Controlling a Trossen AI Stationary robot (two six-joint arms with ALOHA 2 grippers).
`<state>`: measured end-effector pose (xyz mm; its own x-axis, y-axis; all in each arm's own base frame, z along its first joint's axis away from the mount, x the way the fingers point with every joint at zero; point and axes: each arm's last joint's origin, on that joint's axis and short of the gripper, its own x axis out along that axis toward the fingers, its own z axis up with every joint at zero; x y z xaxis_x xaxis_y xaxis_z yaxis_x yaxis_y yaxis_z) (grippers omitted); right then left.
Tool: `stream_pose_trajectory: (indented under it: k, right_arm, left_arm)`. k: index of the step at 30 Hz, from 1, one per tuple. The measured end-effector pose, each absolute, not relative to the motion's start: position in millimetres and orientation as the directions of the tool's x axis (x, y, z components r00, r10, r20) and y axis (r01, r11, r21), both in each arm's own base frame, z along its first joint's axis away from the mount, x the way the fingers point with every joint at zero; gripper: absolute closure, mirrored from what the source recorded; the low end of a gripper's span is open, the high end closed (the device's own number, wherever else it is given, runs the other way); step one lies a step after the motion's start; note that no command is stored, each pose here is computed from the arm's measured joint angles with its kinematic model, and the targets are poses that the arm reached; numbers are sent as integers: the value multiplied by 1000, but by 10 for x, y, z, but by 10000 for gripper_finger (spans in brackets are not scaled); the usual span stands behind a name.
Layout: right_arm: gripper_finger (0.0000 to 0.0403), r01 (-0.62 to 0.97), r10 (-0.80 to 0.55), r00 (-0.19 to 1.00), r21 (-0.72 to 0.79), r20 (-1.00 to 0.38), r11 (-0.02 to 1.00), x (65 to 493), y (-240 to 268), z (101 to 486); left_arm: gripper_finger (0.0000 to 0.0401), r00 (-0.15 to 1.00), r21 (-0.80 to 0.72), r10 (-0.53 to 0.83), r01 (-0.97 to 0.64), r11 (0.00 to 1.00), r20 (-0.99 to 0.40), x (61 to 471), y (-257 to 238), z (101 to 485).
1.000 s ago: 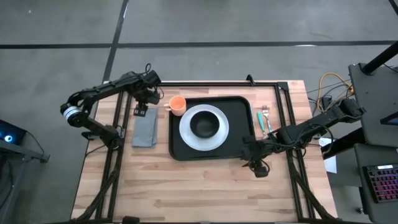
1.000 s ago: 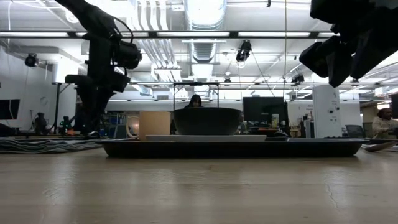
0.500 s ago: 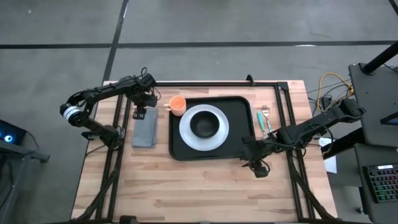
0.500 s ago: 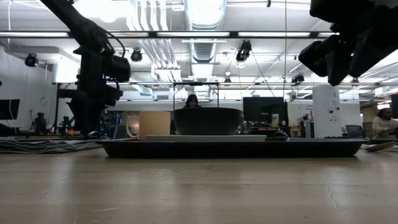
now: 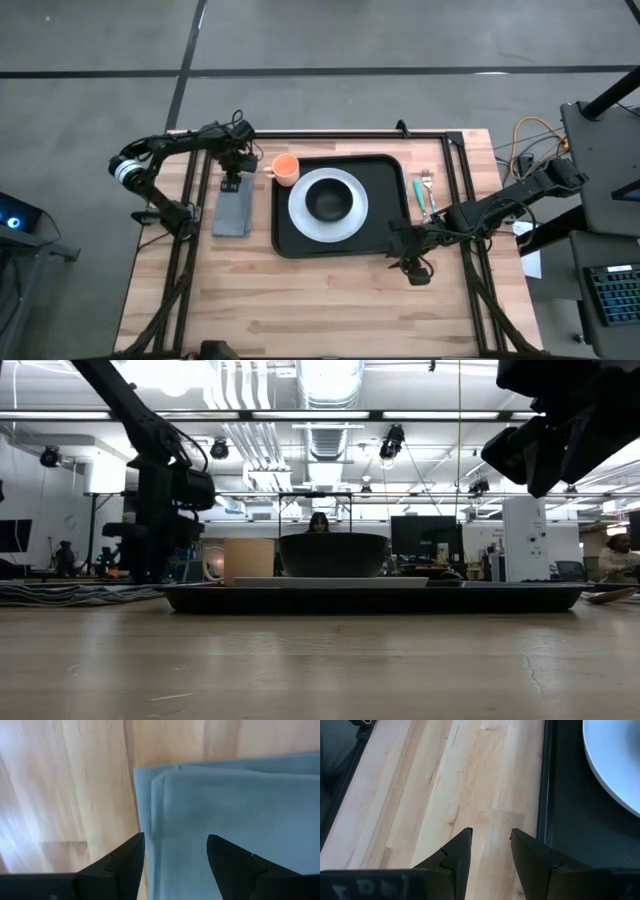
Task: Set up tray
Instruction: Put the gray napkin on the black tray to the right of the white plate
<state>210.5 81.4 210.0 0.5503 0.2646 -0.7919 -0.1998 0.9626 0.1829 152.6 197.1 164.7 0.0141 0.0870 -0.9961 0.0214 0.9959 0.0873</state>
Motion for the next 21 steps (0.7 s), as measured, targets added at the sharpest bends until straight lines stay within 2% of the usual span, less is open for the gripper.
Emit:
stream_pose_trajectory:
  k: [7,13,21]
  right_arm:
    - [280,-200,266,550,184,-792,962,2105,815,2100]
    - [274,-204,271,548,188,-792,961,2104,817,2100]
    - [279,-215,291,539,205,-791,955,2102,822,2100]
  left_arm:
    - [207,-16,108,107,-1,994,-994,1539,2029,1566]
    - [207,2,144,145,-137,980,-989,1511,2119,1550]
    - [207,2,104,105,-137,985,-994,1513,2142,1481]
